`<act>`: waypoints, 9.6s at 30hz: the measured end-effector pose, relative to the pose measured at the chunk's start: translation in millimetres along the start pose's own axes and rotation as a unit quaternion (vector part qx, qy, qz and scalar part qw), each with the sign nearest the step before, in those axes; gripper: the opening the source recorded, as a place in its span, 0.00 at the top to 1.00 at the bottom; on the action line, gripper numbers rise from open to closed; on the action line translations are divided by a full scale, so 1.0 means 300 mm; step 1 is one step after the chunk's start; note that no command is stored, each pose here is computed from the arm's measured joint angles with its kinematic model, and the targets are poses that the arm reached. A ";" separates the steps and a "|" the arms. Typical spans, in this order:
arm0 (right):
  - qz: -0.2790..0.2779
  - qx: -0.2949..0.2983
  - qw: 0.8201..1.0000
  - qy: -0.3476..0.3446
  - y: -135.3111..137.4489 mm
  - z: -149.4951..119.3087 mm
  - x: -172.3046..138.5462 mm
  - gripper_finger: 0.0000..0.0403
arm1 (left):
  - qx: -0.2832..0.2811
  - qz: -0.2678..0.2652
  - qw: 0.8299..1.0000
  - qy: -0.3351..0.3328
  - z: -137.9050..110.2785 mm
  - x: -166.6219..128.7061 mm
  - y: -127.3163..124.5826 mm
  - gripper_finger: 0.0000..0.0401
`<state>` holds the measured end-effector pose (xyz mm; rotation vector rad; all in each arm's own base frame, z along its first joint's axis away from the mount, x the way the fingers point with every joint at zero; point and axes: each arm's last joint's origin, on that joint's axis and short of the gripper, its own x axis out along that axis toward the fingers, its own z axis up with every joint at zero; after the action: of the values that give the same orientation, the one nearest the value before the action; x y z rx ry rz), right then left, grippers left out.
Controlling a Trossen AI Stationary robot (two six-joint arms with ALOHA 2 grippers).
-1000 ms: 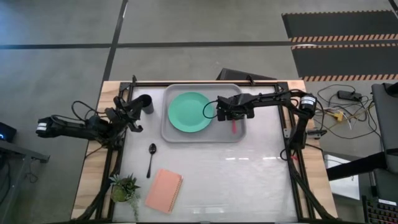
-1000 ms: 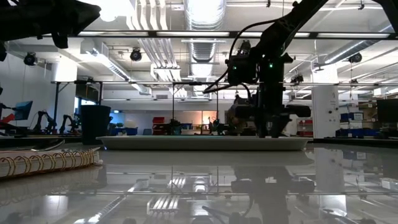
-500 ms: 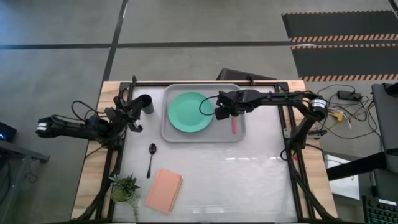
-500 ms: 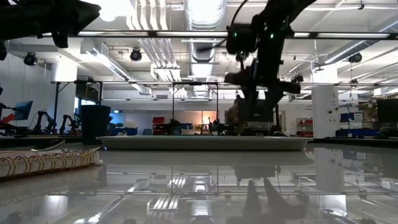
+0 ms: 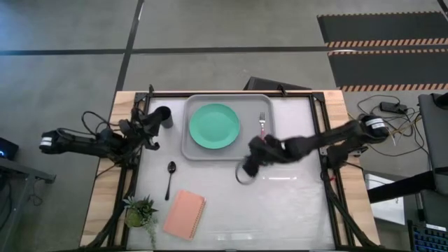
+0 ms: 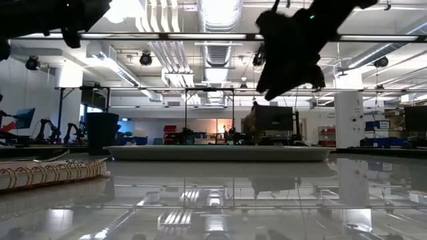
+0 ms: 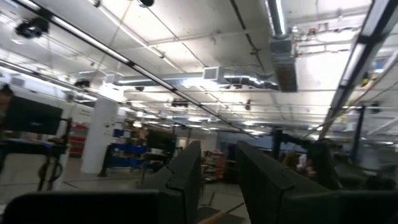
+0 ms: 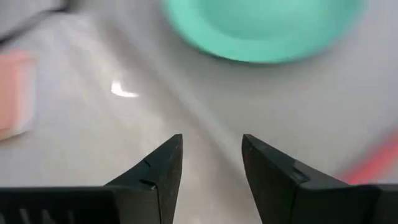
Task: Pick and place plate/cup/fork/spoon on tray
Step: Put the black spoon between the green plate and the pink fork on the gray food tray
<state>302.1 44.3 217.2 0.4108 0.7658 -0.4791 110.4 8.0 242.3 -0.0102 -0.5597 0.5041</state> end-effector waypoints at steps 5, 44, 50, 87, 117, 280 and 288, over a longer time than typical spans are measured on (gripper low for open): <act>0.087 -0.056 0.990 -0.100 0.064 -0.083 -0.018 0.65 | -0.013 -0.020 0.999 0.023 0.000 0.036 -0.025 0.79; 0.153 -0.105 0.963 -0.196 -0.080 -0.231 -0.103 0.73 | -0.097 0.158 0.601 0.777 -0.250 -0.024 -0.083 0.66; 0.153 -0.105 0.963 -0.196 -0.080 -0.231 -0.103 0.75 | -0.083 0.149 0.610 0.774 -0.253 -0.023 -0.082 0.51; 0.154 -0.099 0.964 -0.195 -0.080 -0.231 -0.103 0.75 | -0.073 0.135 0.633 0.759 -0.347 -0.117 -0.040 0.98; 0.156 -0.090 0.965 -0.193 -0.080 -0.231 -0.103 0.75 | -0.157 -0.018 0.827 0.539 -0.116 -0.034 -0.038 1.00; -0.102 0.305 0.944 -0.071 -0.198 0.197 0.275 0.98 | 0.199 -0.022 0.942 0.268 -0.030 0.261 -0.183 0.65; -0.169 0.364 0.915 -0.028 -0.272 0.168 0.290 0.98 | 0.222 -0.019 0.928 0.298 -0.023 0.232 -0.160 0.65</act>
<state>339.8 -70.8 171.4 0.9615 0.5810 -1.1079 186.4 -1.5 278.6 0.2728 0.1584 0.5486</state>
